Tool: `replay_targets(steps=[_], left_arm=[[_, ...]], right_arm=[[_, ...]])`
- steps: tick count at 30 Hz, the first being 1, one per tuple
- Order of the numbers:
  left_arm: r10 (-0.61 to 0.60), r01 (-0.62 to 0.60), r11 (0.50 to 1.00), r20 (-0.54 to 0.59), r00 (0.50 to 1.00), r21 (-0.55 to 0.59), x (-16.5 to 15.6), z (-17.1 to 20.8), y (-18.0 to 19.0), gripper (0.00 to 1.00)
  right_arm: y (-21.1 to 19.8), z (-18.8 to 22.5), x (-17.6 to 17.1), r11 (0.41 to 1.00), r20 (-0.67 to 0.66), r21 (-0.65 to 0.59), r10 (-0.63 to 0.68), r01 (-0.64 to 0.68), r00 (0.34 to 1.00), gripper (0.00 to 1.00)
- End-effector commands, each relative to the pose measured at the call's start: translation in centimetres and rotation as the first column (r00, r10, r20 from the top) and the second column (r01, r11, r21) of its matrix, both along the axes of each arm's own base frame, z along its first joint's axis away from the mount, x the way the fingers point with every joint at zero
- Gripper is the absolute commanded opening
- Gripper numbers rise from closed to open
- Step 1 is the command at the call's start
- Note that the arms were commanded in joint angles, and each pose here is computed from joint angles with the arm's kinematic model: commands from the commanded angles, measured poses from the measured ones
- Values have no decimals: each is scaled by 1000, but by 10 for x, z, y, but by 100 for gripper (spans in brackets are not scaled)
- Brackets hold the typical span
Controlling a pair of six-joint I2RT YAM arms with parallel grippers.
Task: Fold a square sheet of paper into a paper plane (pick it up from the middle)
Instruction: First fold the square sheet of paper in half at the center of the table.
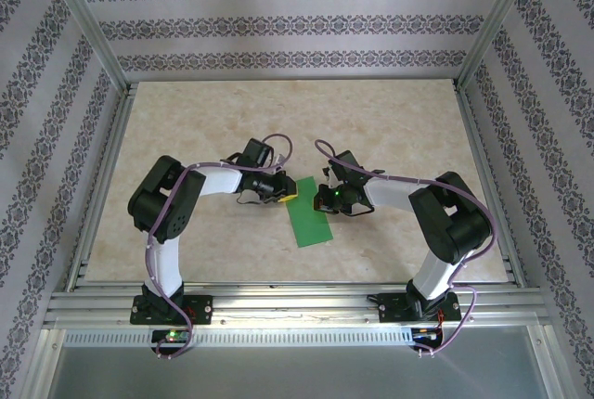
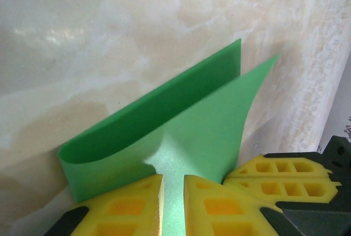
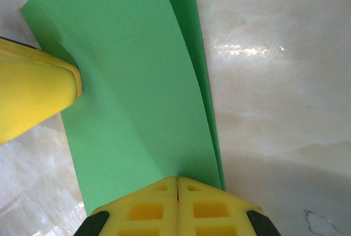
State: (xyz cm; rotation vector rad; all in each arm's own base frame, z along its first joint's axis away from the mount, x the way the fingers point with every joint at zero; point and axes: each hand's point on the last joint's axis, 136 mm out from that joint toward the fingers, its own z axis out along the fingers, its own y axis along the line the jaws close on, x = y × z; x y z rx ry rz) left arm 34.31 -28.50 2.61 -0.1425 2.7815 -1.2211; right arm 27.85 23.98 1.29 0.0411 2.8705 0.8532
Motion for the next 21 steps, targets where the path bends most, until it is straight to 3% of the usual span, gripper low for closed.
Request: replay_targets(steps=[1,5,21], left_arm=[[-3,3,1000,46,999,-4,17,16,4,18],[-17,17,1000,58,998,-1,23,19,2,19],[46,-46,994,8,999,97,31,-28,36,19]], right_arm=[[-31,-37,-35,990,-151,-141,-32,11,988,0],[-30,-36,-34,990,-149,-139,-32,11,988,0],[-30,-34,-36,990,-156,-139,-28,6,987,0]])
